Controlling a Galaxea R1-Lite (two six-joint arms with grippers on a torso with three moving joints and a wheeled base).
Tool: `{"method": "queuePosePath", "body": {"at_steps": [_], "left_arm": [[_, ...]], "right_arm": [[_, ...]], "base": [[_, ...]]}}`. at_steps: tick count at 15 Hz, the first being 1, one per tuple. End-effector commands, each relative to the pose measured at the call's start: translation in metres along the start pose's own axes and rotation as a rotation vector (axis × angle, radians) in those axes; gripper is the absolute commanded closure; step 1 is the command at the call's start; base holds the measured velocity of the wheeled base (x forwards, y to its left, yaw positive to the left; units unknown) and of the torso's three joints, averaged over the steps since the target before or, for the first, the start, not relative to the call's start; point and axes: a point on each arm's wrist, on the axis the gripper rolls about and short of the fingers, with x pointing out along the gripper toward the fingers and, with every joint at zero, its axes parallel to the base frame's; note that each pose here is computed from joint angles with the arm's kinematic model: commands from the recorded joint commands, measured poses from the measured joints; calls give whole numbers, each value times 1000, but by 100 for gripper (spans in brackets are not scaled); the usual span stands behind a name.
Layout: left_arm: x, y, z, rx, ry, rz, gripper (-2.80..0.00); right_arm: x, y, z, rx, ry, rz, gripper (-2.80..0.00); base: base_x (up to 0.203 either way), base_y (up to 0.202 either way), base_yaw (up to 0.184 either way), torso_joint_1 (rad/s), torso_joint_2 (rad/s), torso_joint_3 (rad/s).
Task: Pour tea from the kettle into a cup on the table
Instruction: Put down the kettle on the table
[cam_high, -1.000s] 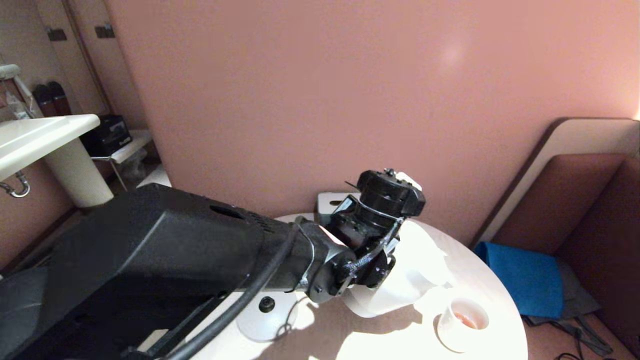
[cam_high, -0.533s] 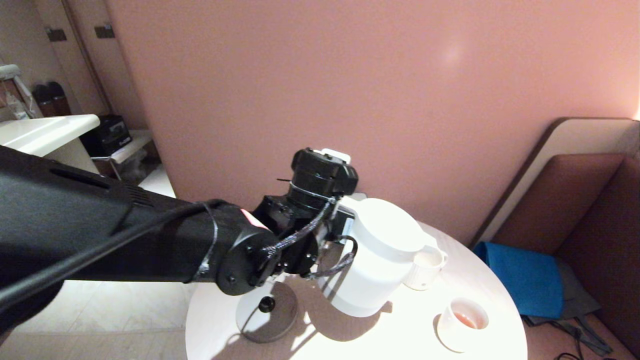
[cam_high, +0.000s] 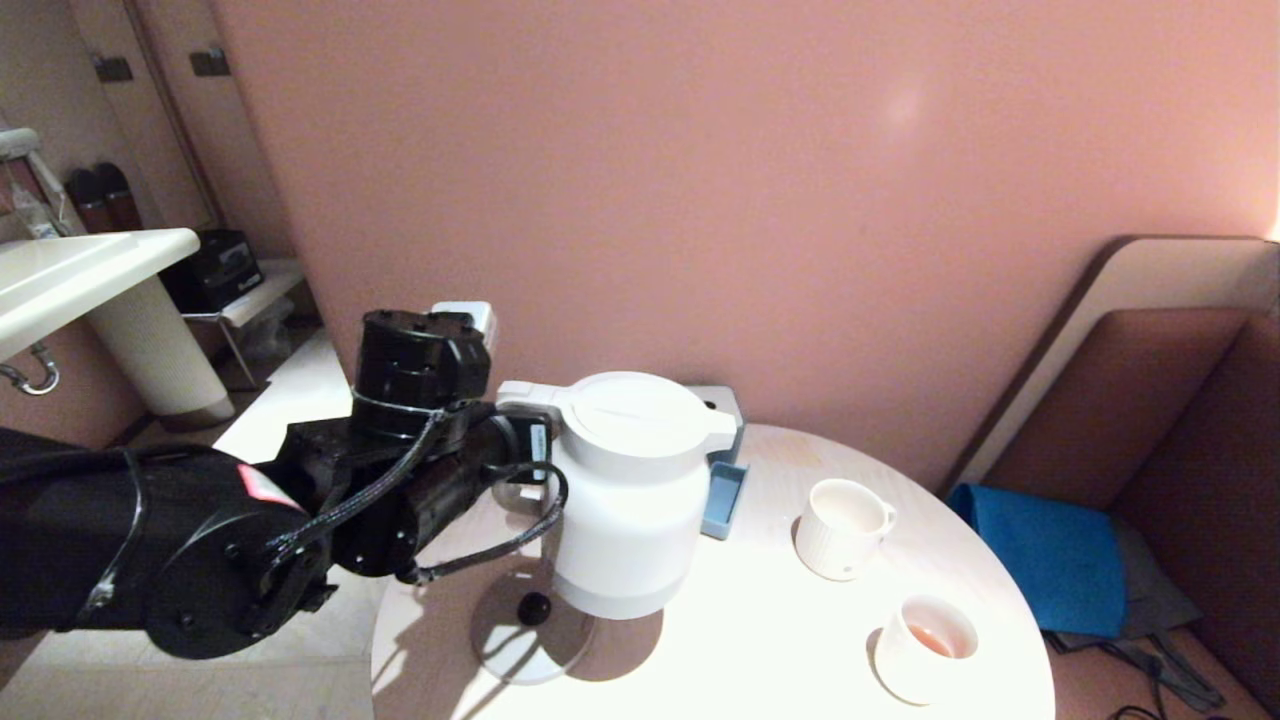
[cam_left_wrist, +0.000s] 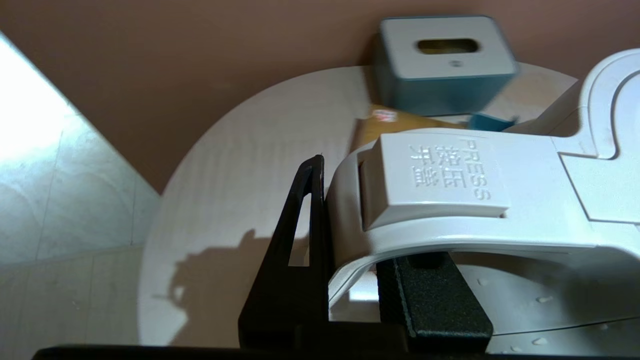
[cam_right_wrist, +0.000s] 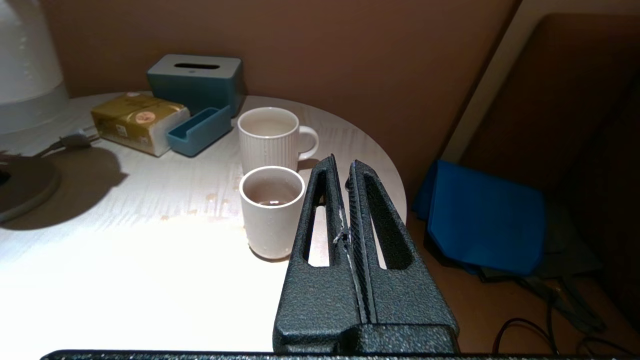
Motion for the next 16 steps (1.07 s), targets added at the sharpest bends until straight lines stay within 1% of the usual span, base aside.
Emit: {"method": "queuePosePath", "body": {"at_steps": [1, 3, 6, 8, 9, 11, 14, 16], "left_arm": [[-9, 18, -9, -29, -30, 16, 0], [-12, 38, -23, -66, -56, 25, 0], [-14, 67, -33, -108, -111, 90, 0], [-17, 72, -46, -97, -72, 106, 0], [-18, 73, -51, -95, -65, 107, 0], [-20, 76, -54, -119, -93, 107, 0], [-18, 79, -69, -177, -57, 116, 0], [-11, 79, -75, -196, -66, 115, 0]], "right_arm": [[0, 0, 0, 0, 0, 0, 0], [0, 0, 0, 0, 1, 0, 0], [0, 0, 0, 0, 1, 0, 0], [0, 0, 0, 0, 1, 0, 0], [0, 0, 0, 0, 0, 0, 0], [0, 0, 0, 0, 0, 0, 0], [0, 0, 0, 0, 1, 0, 0], [0, 0, 0, 0, 0, 0, 0]], "base": [[0, 0, 0, 0, 0, 0], [0, 0, 0, 0, 0, 0], [0, 0, 0, 0, 0, 0], [0, 0, 0, 0, 0, 0], [0, 0, 0, 0, 0, 0], [0, 0, 0, 0, 0, 0], [0, 0, 0, 0, 0, 0], [0, 0, 0, 0, 0, 0]]}}
